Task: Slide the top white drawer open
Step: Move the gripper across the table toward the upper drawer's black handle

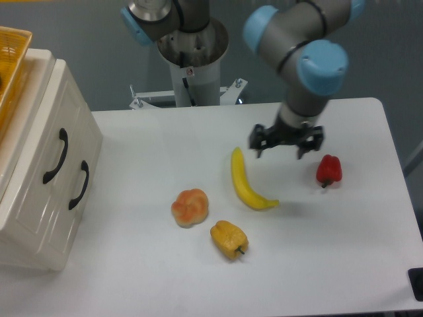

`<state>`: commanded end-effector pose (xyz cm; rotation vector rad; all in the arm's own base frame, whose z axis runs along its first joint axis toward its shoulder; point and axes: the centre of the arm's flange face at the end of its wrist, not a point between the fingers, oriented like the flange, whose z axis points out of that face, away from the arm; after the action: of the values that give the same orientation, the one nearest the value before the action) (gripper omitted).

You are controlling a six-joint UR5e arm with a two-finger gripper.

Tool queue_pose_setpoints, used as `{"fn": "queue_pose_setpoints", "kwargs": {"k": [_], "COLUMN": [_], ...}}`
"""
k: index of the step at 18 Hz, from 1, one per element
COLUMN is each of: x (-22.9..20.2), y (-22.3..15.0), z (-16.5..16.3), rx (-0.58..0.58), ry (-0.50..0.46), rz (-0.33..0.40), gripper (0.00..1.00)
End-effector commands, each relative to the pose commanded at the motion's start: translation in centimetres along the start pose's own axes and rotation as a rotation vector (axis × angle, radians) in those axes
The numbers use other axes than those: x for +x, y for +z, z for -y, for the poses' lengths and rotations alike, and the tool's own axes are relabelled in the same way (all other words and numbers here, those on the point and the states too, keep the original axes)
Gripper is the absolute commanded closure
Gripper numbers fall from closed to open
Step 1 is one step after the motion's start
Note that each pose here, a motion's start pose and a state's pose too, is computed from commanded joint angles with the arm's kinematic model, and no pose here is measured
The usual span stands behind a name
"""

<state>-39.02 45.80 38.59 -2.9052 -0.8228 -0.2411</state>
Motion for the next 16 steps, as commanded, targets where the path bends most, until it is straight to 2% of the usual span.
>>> {"fn": "queue_pose_setpoints", "kwargs": {"k": [3,9,13,16], "x": [4.2,12.1,15.8,18.1], "y": [-0.3,0.7,0.2,0.9], "z": [1.0,1.0,-0.2,-1.2], "rx": [0.037,0.027,0.022,-0.035], "ry": [-0.005,0.046,0.100,0.125], "rz": [-0.077,-0.146,-0.157,-0.171], "gripper": [0.00,0.00,0.00,0.00]}}
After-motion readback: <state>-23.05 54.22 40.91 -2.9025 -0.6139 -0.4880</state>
